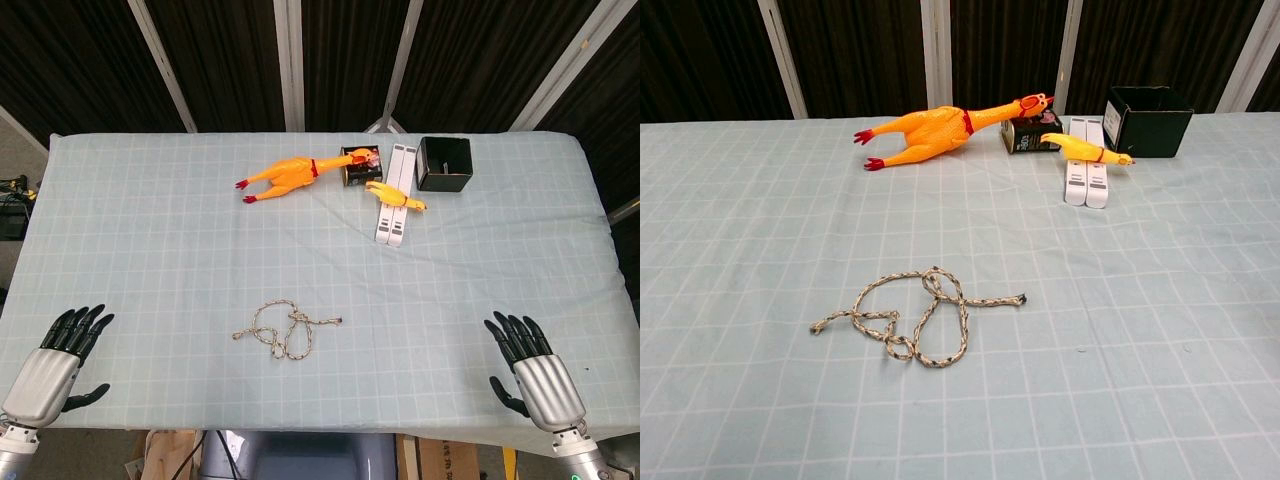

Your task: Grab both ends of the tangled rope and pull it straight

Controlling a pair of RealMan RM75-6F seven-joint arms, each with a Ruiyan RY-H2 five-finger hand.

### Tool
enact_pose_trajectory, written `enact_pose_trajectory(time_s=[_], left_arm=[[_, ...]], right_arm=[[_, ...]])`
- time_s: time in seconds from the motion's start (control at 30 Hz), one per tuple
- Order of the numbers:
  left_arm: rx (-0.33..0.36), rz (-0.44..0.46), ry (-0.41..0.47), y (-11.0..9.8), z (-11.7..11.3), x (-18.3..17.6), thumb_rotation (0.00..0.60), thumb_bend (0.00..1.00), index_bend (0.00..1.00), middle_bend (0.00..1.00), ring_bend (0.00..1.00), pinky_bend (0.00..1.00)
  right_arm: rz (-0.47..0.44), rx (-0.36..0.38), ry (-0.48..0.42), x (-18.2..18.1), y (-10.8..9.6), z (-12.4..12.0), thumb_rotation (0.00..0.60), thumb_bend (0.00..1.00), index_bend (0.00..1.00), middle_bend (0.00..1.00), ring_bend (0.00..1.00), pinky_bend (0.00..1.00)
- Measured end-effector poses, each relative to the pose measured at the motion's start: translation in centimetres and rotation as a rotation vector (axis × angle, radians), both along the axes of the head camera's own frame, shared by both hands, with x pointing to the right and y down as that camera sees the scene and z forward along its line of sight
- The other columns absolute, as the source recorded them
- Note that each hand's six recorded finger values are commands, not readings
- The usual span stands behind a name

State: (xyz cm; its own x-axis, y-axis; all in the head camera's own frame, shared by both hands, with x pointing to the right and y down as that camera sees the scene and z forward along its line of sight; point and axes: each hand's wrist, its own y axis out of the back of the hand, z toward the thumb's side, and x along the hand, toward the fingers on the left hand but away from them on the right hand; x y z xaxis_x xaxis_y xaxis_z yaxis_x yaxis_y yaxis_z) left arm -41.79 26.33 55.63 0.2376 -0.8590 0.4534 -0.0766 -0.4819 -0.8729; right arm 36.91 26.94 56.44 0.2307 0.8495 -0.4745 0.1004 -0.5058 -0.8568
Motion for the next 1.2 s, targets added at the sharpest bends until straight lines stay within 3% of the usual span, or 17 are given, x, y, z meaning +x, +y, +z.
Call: enact_pose_trajectory(time_s=[0.47, 0.63, 0.87, 1.2], left_arm=[[0.007, -0.005, 0.01, 0.0, -0.3, 0.0, 0.6, 0.11, 0.08, 0.0, 0.0, 0.0], [0.005, -0.01, 0.013, -0.1, -0.4, -0.1, 0.6, 0.11, 0.08, 0.0, 0.0, 0.0], [0.003, -0.012, 0.015, -0.2, -0.3, 0.1, 0.6, 0.11, 0.08, 0.0, 0.0, 0.0], [0.009, -0.014, 0.018, -0.4, -0.3, 0.1, 0.6, 0.11, 0.08, 0.0, 0.0, 0.0]], right_arm=[[0.005, -0.016, -0.059, -1.4, 0.1, -0.3, 0.6, 0.39, 0.0, 0.0, 0.0, 0.0], [0.013, -0.022, -0.142, -4.0, -1.5, -0.4, 0.6, 0.39, 0.01, 0.0, 0.0, 0.0], [0.002, -0.076, -0.216, -9.2, -4.5, 0.8, 0.6, 0.39, 0.31, 0.11, 0.0, 0.0], [-0.045, -0.152, -0.251, -17.8, -6.1, 5.1, 0.6, 0.39, 0.41, 0.14, 0.0, 0.0]])
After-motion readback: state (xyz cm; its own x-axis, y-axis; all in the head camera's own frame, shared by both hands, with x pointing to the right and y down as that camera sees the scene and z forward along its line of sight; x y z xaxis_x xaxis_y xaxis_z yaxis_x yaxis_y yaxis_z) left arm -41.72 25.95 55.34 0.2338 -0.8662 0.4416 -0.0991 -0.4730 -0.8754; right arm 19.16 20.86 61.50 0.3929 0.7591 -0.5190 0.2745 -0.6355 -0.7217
